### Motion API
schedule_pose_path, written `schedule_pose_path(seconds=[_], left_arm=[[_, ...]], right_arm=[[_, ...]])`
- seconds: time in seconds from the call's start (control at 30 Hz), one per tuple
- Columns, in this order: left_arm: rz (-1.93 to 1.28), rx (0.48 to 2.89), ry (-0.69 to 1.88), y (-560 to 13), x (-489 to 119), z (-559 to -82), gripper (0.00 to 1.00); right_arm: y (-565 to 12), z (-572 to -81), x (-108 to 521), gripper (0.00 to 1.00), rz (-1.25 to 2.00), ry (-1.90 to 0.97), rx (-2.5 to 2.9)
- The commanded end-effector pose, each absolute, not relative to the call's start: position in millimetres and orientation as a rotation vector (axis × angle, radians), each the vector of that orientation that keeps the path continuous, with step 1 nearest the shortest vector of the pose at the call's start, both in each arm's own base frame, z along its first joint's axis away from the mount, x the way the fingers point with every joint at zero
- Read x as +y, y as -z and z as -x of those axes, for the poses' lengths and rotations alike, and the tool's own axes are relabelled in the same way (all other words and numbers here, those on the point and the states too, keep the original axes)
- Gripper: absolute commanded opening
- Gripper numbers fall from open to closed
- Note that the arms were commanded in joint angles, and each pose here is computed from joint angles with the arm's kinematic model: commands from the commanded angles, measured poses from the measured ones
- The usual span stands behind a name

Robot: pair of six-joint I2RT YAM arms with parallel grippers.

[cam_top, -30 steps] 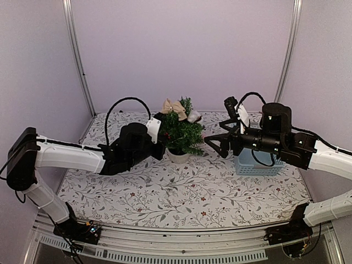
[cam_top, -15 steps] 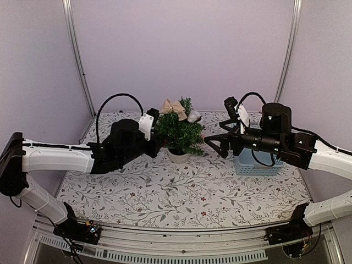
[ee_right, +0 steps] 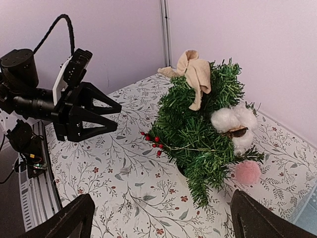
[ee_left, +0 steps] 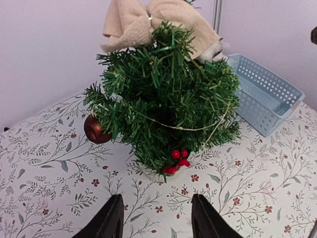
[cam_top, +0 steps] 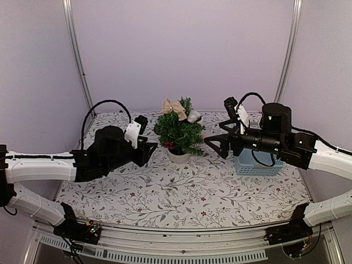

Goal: Decorate the small christmas tree

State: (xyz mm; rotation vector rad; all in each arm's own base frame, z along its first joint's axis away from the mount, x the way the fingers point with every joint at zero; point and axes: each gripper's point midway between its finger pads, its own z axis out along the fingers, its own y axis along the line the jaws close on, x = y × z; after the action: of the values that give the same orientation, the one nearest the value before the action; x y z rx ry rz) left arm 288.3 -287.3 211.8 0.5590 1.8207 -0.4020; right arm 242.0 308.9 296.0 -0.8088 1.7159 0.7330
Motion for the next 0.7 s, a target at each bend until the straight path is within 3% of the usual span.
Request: schedule_pose_path(seconds=[0.0,0.37,0.53,0.67], left_arm=[[-0.581,1.824,0.422,-207,-283,-283,0.48],[-1.016,1.675,0.645,-220,-318,-260,0.38],[-1.085,1.667,0.622,-226,-301,-270,0.42],[-1.275,1.512,0.555,-224,-300,-258,0.45]], right_arm=[[-303,-241,309,0.99,0.804,-0.755,1.702],[-302,-236,312,0.99,0.836,-0.779,1.697],[-305,-233,312,0.99,0.849,-0.79,1.683],[-303,-232,314,0.99,0.867,-0.794,1.686]])
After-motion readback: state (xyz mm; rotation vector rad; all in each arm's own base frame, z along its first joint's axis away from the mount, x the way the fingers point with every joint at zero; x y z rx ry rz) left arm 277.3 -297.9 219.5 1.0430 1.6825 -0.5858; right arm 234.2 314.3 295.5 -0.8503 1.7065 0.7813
